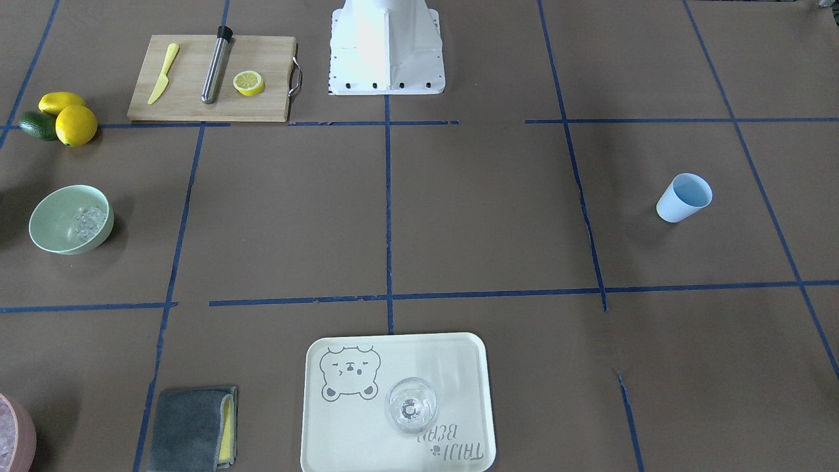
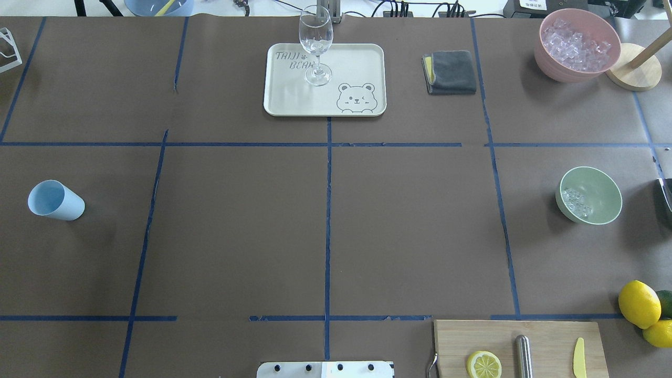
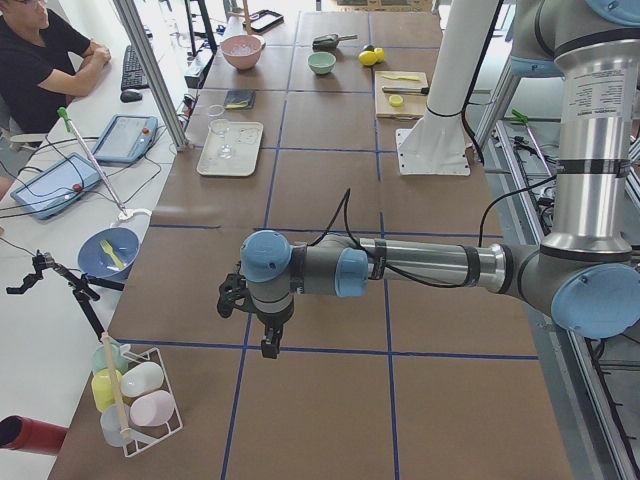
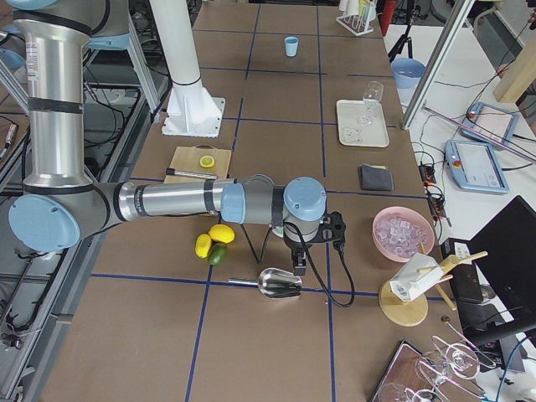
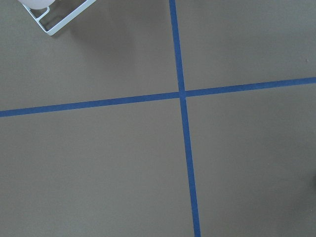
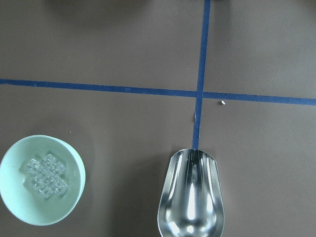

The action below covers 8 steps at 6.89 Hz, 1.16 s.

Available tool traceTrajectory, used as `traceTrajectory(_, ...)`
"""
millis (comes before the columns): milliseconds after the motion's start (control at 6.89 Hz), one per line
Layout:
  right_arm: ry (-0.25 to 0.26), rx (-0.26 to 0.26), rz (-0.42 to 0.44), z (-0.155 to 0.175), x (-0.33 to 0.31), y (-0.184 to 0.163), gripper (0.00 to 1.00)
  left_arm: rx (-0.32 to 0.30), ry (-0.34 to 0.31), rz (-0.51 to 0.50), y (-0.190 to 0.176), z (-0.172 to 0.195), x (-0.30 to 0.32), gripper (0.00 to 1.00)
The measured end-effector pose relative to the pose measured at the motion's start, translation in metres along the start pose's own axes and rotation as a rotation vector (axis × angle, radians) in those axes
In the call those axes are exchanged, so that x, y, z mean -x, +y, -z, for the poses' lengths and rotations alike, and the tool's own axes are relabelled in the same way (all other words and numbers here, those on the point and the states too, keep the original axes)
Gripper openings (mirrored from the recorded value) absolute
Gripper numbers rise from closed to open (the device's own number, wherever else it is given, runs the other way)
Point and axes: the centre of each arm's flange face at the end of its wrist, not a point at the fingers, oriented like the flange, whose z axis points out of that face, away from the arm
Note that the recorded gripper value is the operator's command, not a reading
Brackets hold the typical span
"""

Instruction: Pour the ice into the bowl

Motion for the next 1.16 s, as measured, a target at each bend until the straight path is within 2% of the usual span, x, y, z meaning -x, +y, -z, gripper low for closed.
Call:
traceTrajectory(435, 0.001, -0.029, 0.018, -0.013, -0.017, -0.010, 1.00, -0.006, -0.002, 0.003, -0.001, 0.003, 0.000, 1.00)
traceTrajectory(1161, 0.001, -0.040, 0.018, -0.016, -0.021, -0.007, 1.00, -0.009, -0.002, 0.000, -0.001, 0.004, 0.000, 1.00)
